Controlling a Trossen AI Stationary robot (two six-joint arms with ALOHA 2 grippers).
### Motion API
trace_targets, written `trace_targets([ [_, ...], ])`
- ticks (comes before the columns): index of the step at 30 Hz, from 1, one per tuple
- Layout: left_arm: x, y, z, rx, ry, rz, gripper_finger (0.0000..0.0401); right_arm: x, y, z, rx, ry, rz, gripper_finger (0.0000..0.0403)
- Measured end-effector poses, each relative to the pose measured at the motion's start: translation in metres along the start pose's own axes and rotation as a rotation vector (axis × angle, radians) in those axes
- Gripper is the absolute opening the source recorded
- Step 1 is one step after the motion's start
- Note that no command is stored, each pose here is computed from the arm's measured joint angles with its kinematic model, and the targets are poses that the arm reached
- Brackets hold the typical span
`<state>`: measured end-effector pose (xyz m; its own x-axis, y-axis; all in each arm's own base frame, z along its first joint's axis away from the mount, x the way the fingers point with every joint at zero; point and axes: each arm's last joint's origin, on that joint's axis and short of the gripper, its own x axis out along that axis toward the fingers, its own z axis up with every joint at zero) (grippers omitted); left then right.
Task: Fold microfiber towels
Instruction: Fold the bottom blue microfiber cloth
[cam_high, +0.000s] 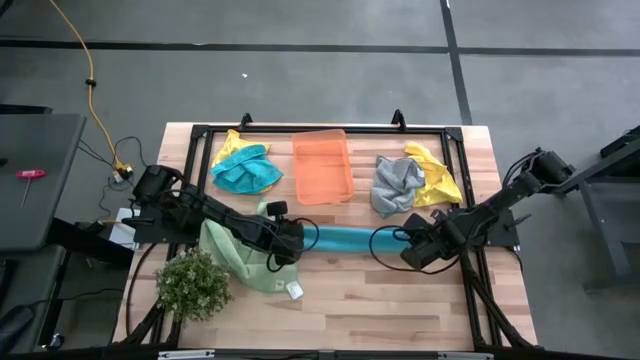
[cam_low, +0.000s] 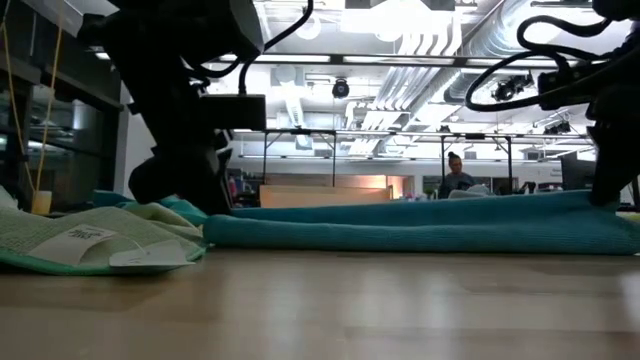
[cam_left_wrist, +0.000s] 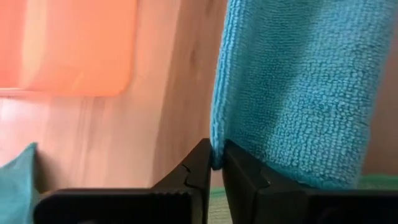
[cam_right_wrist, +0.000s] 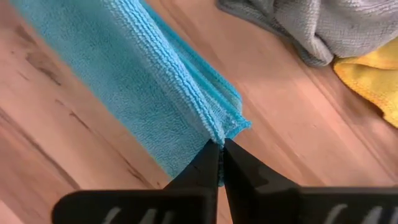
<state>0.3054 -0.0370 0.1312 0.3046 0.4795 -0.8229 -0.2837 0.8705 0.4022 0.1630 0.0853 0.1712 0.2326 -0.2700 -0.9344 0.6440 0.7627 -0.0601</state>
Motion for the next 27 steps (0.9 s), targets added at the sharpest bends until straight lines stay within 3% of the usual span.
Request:
trace_targets([
  [9, -0.001, 0.003, -0.004, 0.028, 0.037, 0.025, 0.0083, 0.002, -0.007, 0.005, 0.005, -0.033, -0.076, 0.0134],
  [14, -0.020, 0.019, -0.011, 0.021, 0.072, 0.107, 0.0117, -0.001, -0.019, 0.001, 0.001, 0.008, -0.174, 0.0200],
  [18, -0.041, 0.032, -0.007, -0.065, -0.032, 0.096, 0.0135, -0.008, -0.021, -0.007, 0.019, 0.026, -0.153, 0.0223],
  [20, -0.047, 0.035, -0.006, -0.100, -0.131, 0.030, 0.0141, -0.013, -0.019, -0.012, 0.040, 0.019, -0.114, 0.0224],
  [23, -0.050, 0.035, -0.007, -0.154, -0.307, -0.157, 0.0146, -0.016, -0.017, -0.020, 0.091, -0.003, -0.057, 0.0224],
  [27, -0.045, 0.033, -0.010, -0.235, -0.518, -0.404, 0.0149, -0.006, -0.014, -0.030, 0.245, -0.027, 0.077, 0.0225],
])
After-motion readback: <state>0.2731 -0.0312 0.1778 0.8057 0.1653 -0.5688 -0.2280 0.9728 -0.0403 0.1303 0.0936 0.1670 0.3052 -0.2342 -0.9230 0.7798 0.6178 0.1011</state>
